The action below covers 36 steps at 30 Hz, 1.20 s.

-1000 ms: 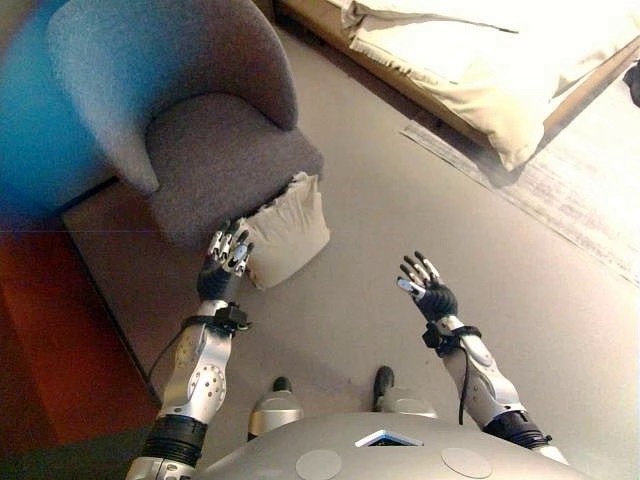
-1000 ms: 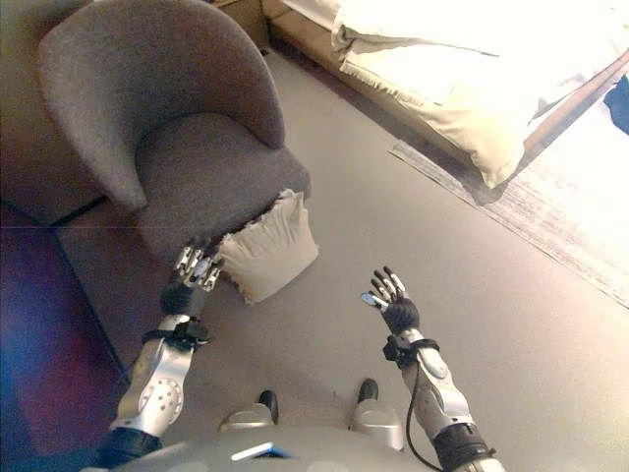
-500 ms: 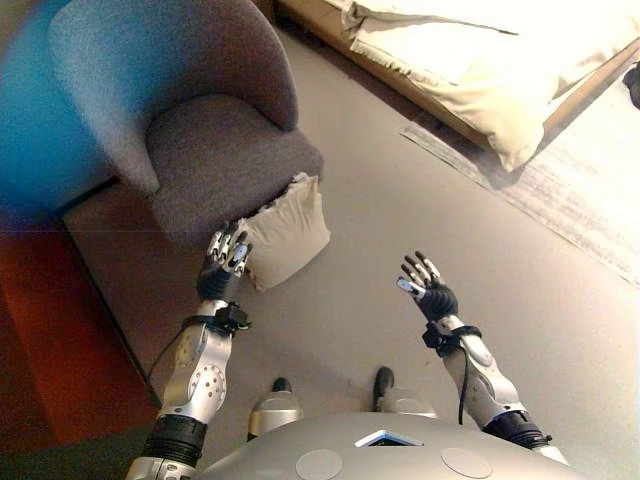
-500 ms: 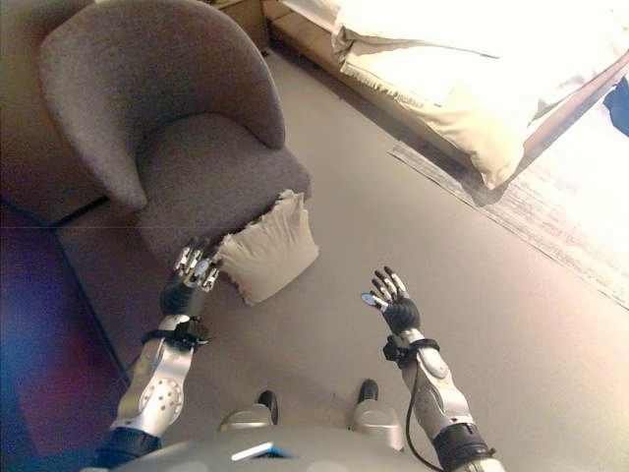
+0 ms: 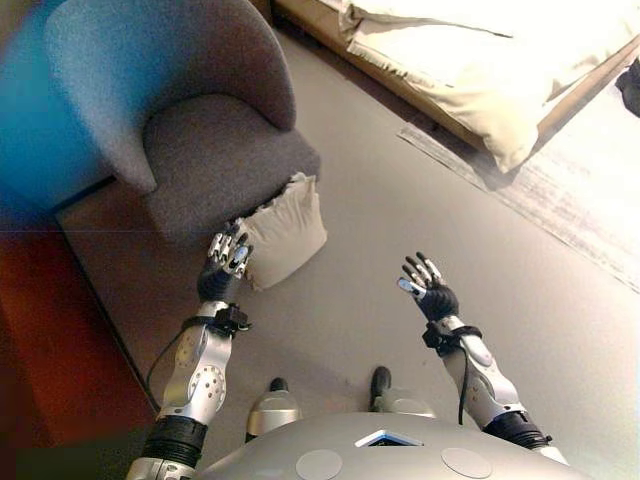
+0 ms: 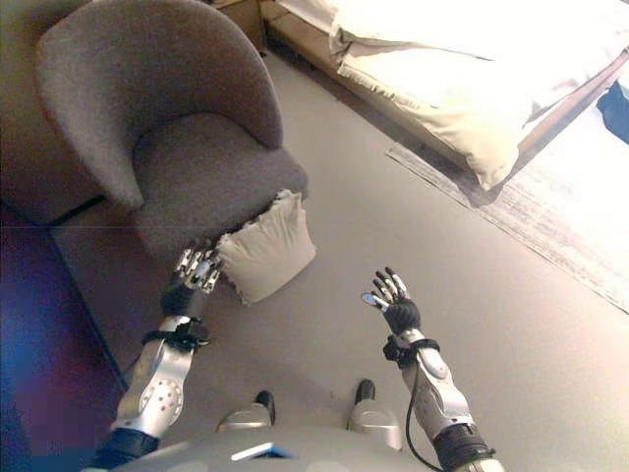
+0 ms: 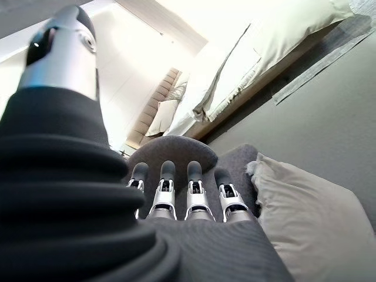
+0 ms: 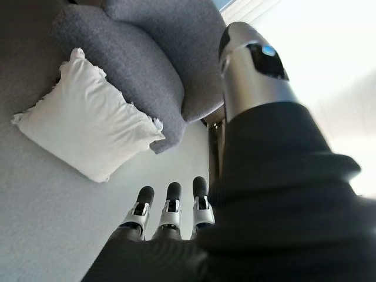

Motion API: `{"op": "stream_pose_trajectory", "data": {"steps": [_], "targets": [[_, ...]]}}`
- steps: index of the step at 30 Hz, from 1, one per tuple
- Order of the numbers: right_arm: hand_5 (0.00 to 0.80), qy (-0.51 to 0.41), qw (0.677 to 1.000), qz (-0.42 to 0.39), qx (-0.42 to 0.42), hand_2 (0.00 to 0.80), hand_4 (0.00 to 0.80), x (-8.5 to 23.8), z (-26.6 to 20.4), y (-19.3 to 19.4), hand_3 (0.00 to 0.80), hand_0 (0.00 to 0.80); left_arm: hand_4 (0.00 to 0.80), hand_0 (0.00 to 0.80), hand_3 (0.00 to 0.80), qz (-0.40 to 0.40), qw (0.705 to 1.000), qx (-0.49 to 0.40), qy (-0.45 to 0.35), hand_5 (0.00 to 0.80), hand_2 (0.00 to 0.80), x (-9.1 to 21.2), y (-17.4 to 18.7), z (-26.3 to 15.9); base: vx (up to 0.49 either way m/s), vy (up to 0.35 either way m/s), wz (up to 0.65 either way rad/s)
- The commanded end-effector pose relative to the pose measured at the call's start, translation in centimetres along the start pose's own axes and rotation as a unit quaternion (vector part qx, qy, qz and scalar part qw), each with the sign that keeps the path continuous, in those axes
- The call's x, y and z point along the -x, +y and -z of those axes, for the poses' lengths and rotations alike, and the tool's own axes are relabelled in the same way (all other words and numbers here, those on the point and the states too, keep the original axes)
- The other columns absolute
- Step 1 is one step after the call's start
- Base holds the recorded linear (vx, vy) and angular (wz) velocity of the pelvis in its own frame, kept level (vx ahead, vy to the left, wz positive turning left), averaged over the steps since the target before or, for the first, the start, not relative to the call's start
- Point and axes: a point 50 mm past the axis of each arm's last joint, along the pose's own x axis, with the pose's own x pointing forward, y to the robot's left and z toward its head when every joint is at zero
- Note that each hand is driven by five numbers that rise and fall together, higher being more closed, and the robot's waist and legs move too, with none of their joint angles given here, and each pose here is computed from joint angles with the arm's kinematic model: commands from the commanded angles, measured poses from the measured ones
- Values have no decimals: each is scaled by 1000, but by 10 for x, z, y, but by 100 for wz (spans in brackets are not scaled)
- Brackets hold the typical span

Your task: Pick up the cushion and take it to the sofa

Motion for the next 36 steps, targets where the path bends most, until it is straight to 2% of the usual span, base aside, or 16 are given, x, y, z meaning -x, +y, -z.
{"op": "stream_pose_trajectory", "data": {"steps": [1,7,12,18,27,31,36], "targets": [[0,-54,998,-19,-26,0,0,0,-22,6,0,0,0,0,0,1,999,0,-39,0,0,0,3,-16,101,175,-13],[0,-46,997,-17,-54,0,0,3,-13,6,0,0,0,0,0,-15,999,-10,-48,0,0,8,15,-22,37,188,-9],[0,-57,995,27,-71,0,0,9,-10,-5,0,0,0,0,0,-8,998,-23,-58,0,0,7,18,-33,-17,207,4],[0,-74,993,43,-77,0,0,24,-9,-19,0,0,0,0,0,-9,999,-32,-37,0,0,8,28,-34,97,117,58],[0,-70,994,29,-72,0,0,17,-12,-18,0,0,0,0,0,-4,998,-39,-45,0,0,8,19,-34,163,-82,53],[0,-54,996,17,-72,0,0,22,-9,-19,0,0,0,0,0,-30,998,-39,-39,0,0,17,29,-33,152,-136,101],[0,-42,996,3,-79,0,0,18,-9,-13,0,0,0,0,0,-29,998,-52,-32,0,0,23,38,-36,106,-236,42]]}}
